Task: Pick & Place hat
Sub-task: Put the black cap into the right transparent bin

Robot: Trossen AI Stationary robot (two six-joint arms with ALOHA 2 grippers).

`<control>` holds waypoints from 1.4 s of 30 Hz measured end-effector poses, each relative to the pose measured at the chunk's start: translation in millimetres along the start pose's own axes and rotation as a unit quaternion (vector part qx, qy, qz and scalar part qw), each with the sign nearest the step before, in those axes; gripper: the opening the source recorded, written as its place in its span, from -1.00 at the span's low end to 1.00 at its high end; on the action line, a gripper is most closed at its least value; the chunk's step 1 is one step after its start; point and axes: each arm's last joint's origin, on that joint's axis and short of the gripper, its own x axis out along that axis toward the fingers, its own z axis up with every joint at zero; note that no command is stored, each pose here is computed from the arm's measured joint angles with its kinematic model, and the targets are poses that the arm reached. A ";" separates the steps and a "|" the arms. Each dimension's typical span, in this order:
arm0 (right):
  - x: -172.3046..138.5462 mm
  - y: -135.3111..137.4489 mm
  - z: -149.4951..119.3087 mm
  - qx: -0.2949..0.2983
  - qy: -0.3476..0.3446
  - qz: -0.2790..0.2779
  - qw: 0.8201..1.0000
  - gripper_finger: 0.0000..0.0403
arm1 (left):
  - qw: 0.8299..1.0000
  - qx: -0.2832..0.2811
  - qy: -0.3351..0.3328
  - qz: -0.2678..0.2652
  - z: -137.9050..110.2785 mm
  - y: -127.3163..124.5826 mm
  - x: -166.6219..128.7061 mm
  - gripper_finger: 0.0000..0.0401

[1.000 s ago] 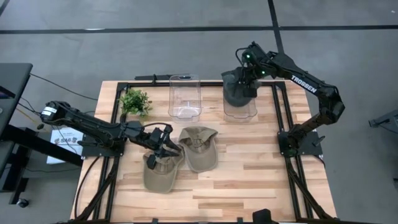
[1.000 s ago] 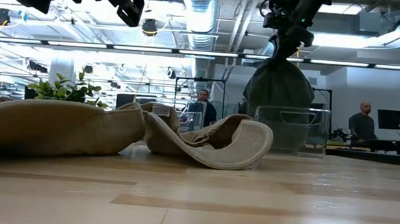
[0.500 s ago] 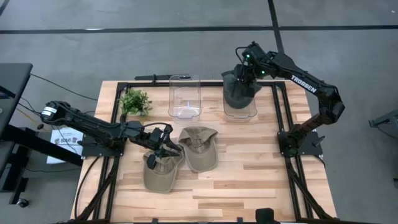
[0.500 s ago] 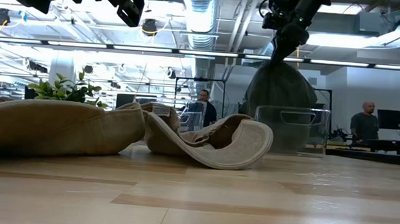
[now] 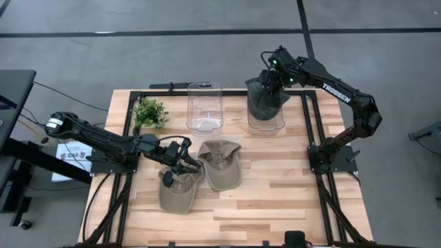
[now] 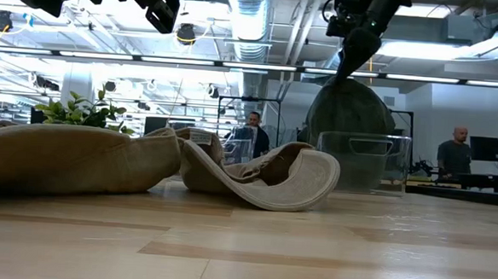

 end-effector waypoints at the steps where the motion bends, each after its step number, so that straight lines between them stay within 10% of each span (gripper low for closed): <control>1: 0.0 -0.2 0.2 0.000 -0.001 -0.001 1.000 0.02 | 1.000 0.000 0.000 0.000 0.0 0.0 0.0 -0.53; 9: -17.5 -1.9 -0.9 0.003 0.014 -0.072 0.997 0.23 | 1.000 0.000 0.000 0.000 0.0 0.0 0.0 -0.53; 21: -87.9 7.4 -12.7 0.119 -0.015 -0.214 0.969 -0.22 | 1.000 0.000 0.004 0.000 -0.7 0.1 0.0 -0.53; 28: -89.3 24.5 -34.1 0.102 0.086 -0.133 0.982 -0.94 | 1.000 0.000 0.004 0.000 -0.7 0.1 0.0 -0.53; 35: -56.8 39.1 -49.0 0.107 0.163 0.036 0.980 -0.98 | 1.000 0.000 0.004 0.000 -0.7 0.1 0.0 -0.53; 42: -0.7 38.9 -64.1 0.122 0.261 0.059 0.956 -1.00 | 1.000 0.000 0.004 0.000 -0.7 0.1 0.0 -0.53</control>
